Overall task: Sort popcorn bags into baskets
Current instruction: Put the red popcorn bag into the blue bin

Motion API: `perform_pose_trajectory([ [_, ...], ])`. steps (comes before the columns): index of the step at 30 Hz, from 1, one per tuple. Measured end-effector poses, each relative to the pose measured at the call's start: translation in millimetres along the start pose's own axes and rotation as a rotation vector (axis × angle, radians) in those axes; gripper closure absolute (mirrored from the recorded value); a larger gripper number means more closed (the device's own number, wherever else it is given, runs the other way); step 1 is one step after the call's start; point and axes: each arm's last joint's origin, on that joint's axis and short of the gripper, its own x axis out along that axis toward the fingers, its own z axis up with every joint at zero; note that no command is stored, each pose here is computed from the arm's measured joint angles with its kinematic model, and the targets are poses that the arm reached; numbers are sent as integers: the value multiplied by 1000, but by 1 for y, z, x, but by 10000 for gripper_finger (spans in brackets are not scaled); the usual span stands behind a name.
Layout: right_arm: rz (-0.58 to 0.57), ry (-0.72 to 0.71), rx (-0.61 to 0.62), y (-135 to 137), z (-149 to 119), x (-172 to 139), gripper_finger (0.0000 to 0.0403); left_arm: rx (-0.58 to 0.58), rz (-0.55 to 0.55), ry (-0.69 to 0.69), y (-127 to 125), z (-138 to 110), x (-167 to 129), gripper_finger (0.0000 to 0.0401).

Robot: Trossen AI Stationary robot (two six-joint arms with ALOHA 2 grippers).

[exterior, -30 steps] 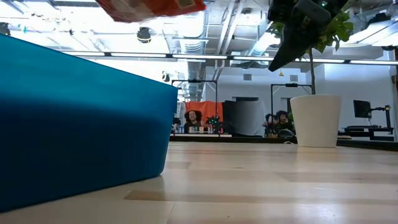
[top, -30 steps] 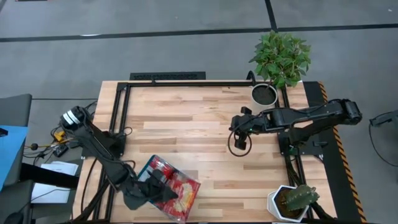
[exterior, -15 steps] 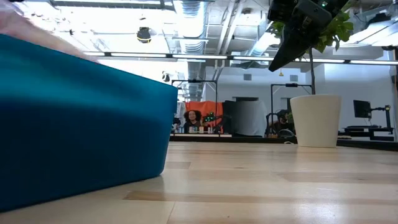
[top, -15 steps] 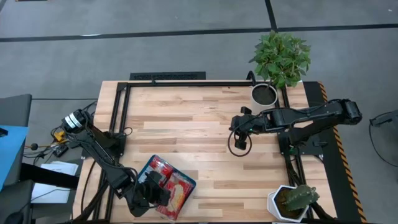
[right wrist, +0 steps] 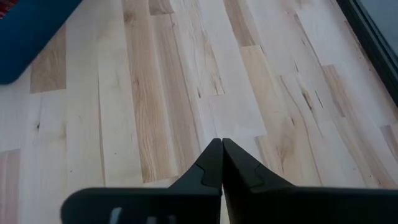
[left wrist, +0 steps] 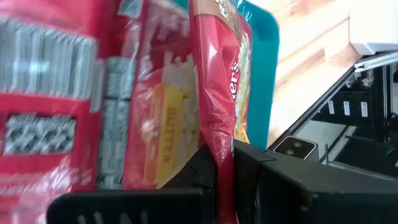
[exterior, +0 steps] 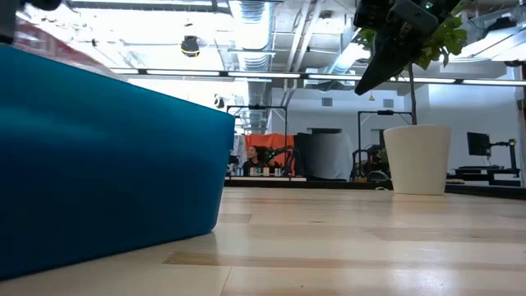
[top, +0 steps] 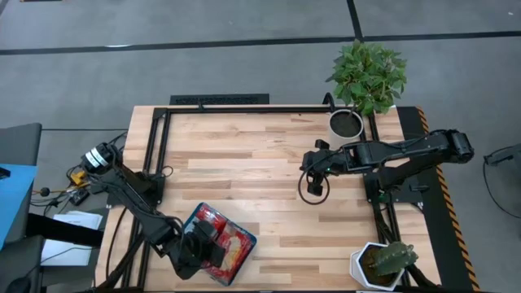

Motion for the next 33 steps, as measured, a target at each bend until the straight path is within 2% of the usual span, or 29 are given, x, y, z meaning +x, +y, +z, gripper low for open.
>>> perform_pose_trajectory([
  [9,0,1,0,0,0,0,366,80,12,34,-3,9,5,390],
  [15,0,1,0,0,0,0,377,64,19,18,-2,10,5,382],
  [20,0,0,0,0,0,0,382,55,21,24,-2,9,5,336],
  [27,0,0,0,0,0,0,367,70,58,13,1,11,5,257],
  [33,0,0,0,0,0,0,367,43,71,3,2,15,7,211],
])
